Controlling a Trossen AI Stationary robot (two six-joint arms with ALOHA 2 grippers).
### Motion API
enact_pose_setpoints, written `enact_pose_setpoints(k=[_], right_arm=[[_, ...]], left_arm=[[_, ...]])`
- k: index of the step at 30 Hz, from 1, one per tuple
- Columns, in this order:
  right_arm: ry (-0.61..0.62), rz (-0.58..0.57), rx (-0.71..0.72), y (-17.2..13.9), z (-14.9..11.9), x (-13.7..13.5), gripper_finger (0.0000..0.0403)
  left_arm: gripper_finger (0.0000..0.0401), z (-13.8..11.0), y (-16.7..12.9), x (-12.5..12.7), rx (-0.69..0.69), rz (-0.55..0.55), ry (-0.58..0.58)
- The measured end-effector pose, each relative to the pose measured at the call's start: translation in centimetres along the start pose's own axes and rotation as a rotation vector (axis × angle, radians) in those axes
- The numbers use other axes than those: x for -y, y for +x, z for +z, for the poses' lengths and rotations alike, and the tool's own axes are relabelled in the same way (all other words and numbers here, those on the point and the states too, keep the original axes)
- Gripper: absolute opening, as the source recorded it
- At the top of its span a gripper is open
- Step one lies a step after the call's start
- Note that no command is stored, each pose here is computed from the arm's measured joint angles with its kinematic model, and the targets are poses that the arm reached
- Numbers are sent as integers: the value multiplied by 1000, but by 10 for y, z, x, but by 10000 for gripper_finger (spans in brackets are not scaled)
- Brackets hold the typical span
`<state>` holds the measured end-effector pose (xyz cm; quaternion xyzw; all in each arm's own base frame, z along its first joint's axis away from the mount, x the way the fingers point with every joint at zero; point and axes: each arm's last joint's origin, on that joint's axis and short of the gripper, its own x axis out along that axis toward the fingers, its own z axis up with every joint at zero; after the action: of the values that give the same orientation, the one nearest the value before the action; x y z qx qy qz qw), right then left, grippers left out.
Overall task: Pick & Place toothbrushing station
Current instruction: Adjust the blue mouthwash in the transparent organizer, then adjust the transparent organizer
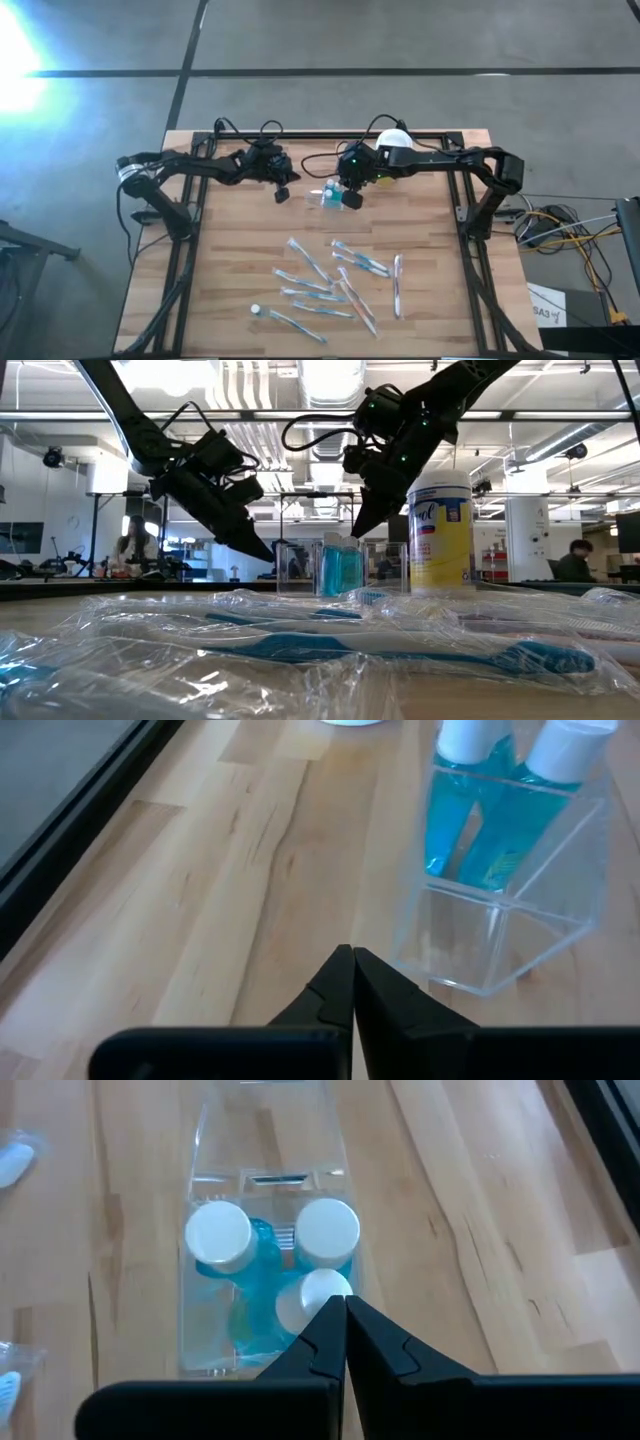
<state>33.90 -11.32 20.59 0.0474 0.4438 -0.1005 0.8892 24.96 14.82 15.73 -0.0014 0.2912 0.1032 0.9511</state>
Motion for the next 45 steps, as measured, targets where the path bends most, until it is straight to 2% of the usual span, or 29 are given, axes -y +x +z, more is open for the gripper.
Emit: enact_pose_setpoints(k=[12,20,26,38,41,45], right_arm=[[-23,61,3,0,1,-10,8],[-64,103,7,1,2,-29,8],[-93,125,48,0,6,-42,8],[-102,178,73,0,8,-52,8],[-98,158,102,-3,11,-52,8],[-47,29,136,-19,15,-51,8]], left_arm=[[19,0,0,1,1,-5,2],[7,1,1,6,1,-21,10],[14,3,3,13,2,-42,22],[8,-4,12,18,-29,-60,25],[7,-3,12,17,-20,-47,28],[13,-2,12,16,-19,5,29]])
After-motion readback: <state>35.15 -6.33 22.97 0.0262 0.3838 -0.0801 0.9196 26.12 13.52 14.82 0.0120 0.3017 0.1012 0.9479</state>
